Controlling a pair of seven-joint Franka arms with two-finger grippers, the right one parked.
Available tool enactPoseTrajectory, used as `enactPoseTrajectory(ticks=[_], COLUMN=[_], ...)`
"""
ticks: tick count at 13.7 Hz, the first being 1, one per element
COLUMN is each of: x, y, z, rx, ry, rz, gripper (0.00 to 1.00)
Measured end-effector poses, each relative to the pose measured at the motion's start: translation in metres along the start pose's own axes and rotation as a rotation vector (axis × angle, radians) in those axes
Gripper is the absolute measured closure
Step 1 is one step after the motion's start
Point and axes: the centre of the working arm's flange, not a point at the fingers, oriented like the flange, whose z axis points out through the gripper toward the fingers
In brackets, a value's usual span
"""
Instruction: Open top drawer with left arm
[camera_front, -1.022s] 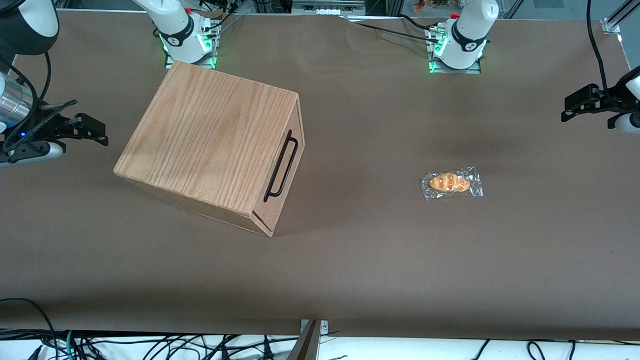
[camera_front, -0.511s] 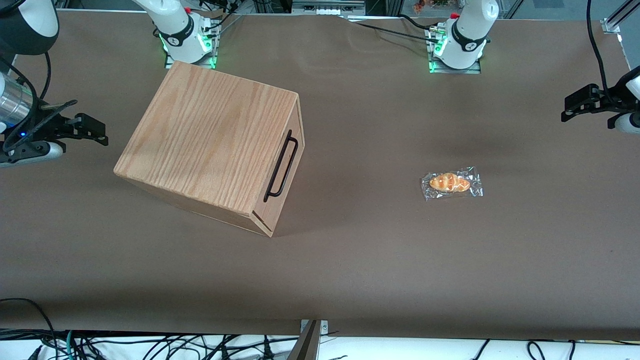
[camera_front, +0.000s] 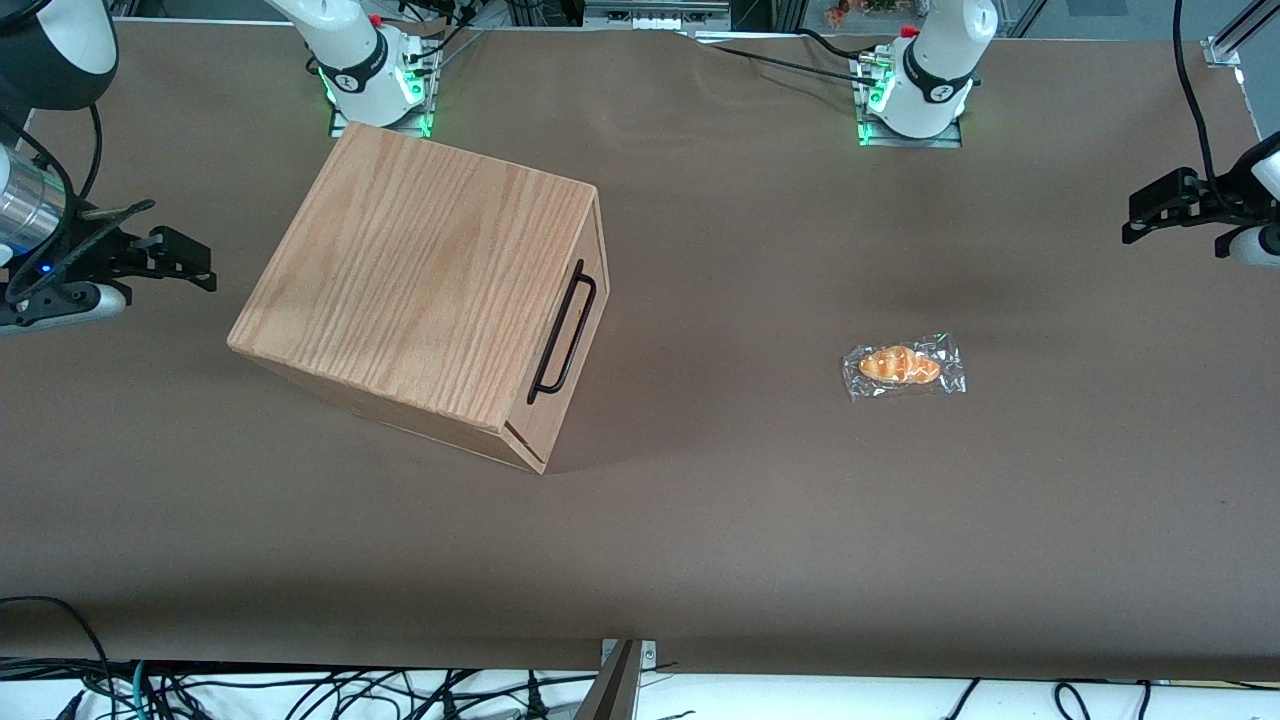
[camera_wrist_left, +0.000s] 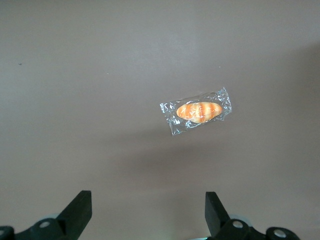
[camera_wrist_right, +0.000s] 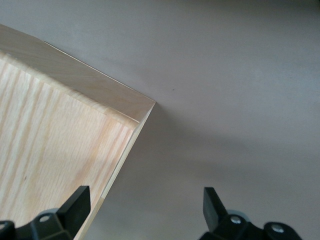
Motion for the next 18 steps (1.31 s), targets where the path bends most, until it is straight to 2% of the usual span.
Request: enactPoseTrajectory(ticks=[5, 14, 15, 16, 18], x=[0.000, 0.001, 0.002, 0.004, 0.014], y=[0.002, 0.008, 0.015, 0.023, 0.044], z=[0.000, 0.000, 0.003, 0.010, 0.033], rx=[-0.019, -0.022, -0.026, -0.046, -0.101], ry=[0.004, 0.000, -0.012, -0.040, -0.101], rz=[0.002, 0.012, 0.025, 0.039, 0.073], gripper=[0.00, 0.00, 0.00, 0.00, 0.00])
